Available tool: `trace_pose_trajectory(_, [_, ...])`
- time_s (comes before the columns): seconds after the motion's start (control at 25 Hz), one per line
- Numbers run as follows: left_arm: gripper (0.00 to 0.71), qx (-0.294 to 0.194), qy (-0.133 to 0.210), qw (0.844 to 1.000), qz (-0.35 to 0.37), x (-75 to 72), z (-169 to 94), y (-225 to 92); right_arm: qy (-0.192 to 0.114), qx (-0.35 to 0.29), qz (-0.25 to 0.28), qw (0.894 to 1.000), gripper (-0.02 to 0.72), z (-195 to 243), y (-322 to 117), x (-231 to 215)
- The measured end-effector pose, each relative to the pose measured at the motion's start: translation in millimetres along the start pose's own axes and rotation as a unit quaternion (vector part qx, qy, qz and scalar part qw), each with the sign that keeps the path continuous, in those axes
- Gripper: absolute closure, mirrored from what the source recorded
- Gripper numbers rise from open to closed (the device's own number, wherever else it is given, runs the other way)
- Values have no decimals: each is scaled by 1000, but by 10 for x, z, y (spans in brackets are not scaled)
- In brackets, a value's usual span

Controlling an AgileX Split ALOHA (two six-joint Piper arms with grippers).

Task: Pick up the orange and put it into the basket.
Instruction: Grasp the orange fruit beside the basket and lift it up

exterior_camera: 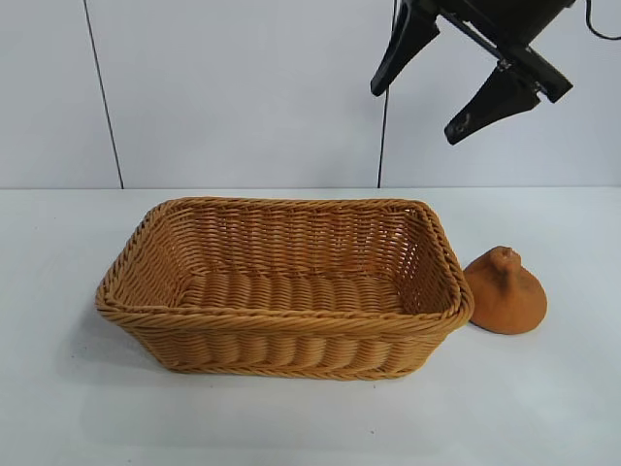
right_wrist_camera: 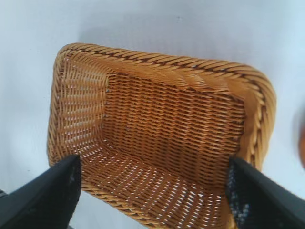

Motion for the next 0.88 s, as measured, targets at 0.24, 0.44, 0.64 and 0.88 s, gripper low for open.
trace_pose_trajectory(0.24, [95,-64,-8,998,1,9,-170,-97,-124,20,-7,992,136,-138,10,-205])
trace_pose_trajectory(0.44, [95,-65,-8,998,2,9,-172,-99,-177,32,14,983,136,-136,4,-450])
trace_pose_trajectory(0.64, [95,-66,-7,998,3,11,-172,-98,-178,69,41,981,136,124,-10,-691])
trace_pose_trajectory(0.88, [95,-66,-6,998,3,12,-172,-98,-142,117,71,980,136,662,-52,-861])
Point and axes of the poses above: a point on each arm's last joint axis where the gripper is mounted, z pointing out along that axis toward the gripper, x along the wrist's bending axis when the last joint is at zero, y = z × x, the point moved 1 cm from there along z, pointing out along that axis toward the gripper, and after that the axes turned 5 degrees about -z, right-handed, at the moved point
